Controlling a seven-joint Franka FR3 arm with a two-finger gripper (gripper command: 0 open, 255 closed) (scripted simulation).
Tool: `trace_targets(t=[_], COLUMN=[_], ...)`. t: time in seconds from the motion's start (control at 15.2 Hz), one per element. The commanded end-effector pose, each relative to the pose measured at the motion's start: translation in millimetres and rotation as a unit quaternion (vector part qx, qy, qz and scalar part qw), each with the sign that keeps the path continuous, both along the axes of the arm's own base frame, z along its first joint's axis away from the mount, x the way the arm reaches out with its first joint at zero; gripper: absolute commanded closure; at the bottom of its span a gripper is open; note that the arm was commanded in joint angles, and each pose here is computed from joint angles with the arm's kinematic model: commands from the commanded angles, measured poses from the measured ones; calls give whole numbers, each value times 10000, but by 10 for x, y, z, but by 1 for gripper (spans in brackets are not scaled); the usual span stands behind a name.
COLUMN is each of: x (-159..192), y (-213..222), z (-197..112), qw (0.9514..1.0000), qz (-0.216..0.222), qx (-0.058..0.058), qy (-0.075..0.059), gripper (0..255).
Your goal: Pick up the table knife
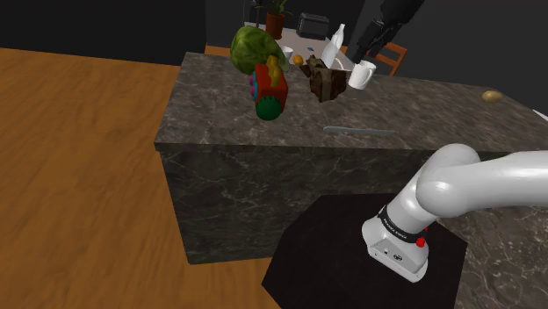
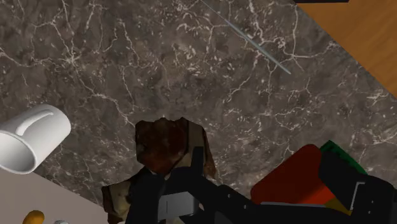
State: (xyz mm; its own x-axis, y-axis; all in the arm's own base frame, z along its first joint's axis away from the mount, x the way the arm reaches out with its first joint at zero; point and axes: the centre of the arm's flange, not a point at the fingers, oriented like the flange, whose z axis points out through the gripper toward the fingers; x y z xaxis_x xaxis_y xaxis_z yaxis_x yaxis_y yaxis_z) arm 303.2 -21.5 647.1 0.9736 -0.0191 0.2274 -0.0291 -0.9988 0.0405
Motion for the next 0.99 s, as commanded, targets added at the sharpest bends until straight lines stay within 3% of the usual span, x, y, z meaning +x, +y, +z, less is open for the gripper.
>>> trace_targets(t=[0.0, 0.07, 0.2, 0.4, 0.59, 0.79, 0.86, 0.92], x=[0, -24, -75, -158, -246, -333, -350, -350], y=[0, -3, -17, -55, -117, -202, -222, -222], z=[0, -120, -358, -712, -1061, -1406, -1475, -1527], qw=[10000, 9993, 9934, 9738, 9413, 8964, 8860, 8860], qz=[0, 375, 1123, 2232, 3311, 4347, 4547, 4547], qx=[0, -18, -53, -105, -156, -205, -215, -215], qy=[0, 73, 217, 432, 641, 841, 880, 880], gripper=[0, 0, 0, 0, 0, 0, 0, 0])
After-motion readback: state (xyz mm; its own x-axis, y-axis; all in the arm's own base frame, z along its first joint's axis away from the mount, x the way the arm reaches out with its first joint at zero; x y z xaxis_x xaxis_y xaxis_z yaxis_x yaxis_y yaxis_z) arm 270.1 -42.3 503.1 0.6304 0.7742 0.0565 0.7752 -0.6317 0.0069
